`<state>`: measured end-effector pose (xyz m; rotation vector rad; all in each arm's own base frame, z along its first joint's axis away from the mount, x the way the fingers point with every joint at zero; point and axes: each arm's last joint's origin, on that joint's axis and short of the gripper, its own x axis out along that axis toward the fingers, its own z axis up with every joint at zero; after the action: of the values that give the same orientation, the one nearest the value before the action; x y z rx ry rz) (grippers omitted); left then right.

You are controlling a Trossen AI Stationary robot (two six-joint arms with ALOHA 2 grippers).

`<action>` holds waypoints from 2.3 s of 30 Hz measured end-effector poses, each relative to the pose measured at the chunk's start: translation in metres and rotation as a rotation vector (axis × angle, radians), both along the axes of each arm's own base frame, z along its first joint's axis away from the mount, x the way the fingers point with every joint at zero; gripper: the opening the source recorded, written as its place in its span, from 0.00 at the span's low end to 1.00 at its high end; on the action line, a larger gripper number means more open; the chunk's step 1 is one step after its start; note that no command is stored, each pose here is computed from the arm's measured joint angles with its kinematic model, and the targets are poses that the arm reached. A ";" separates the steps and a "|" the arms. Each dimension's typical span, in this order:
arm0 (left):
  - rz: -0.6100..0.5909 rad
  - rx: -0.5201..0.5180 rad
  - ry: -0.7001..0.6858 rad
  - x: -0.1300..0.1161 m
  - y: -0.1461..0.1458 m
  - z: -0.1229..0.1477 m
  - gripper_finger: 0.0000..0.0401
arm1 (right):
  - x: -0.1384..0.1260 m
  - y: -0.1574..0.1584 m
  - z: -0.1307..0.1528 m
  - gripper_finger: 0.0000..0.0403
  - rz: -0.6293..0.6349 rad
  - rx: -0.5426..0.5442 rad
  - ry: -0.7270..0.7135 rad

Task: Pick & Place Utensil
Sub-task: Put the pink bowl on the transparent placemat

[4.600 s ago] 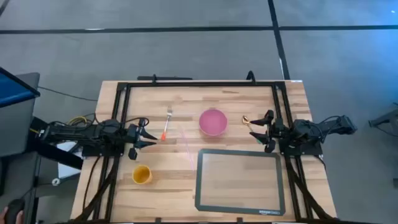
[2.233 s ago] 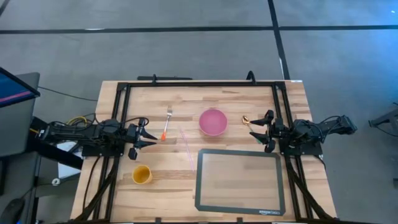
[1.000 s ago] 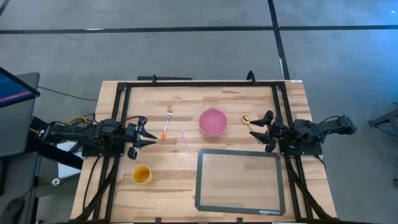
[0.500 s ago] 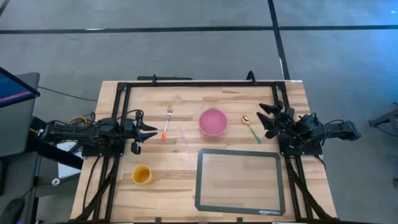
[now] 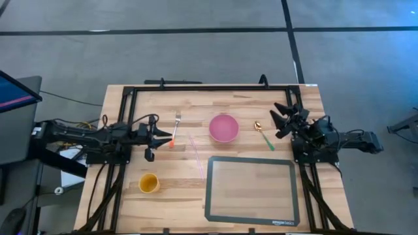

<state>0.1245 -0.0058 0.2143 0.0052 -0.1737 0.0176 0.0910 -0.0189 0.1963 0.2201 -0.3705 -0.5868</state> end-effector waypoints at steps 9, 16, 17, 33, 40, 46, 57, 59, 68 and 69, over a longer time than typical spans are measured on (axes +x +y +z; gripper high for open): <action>0.001 0.009 0.095 0.026 -0.002 0.014 0.21 | 0.008 0.008 0.018 0.63 0.253 -0.079 0.016; 0.008 0.009 0.095 0.032 -0.002 0.018 0.21 | 0.042 0.017 0.032 0.63 0.350 -0.065 0.211; 0.011 0.008 0.088 0.033 -0.001 0.020 0.21 | 0.049 0.019 0.034 0.63 0.365 -0.069 0.247; 0.037 0.005 0.084 0.033 0.003 0.021 0.21 | 0.151 0.041 0.027 0.63 0.450 -0.171 0.668; 0.037 0.006 0.083 0.033 0.003 0.021 0.26 | 0.180 0.035 0.007 0.63 0.424 -0.105 0.840; 0.037 0.010 0.082 0.033 0.003 0.021 0.38 | 0.196 0.030 -0.010 0.63 0.408 -0.083 0.927; 0.037 0.007 0.084 0.033 0.003 0.020 0.45 | 0.212 0.028 -0.030 0.63 0.459 -0.061 0.995; 0.037 0.007 0.085 0.033 0.003 0.020 0.45 | 0.213 0.025 -0.033 0.63 0.450 -0.054 1.006; 0.037 0.007 0.085 0.033 0.003 0.020 0.44 | 0.214 0.013 -0.054 0.63 0.459 0.023 1.081; 0.037 0.007 0.085 0.033 0.003 0.020 0.43 | 0.214 0.012 -0.056 0.63 0.457 0.027 1.091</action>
<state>0.1572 -0.0033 0.2343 0.0159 -0.0887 0.0532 0.3055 -0.0069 0.1406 -0.0153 0.7315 -0.1935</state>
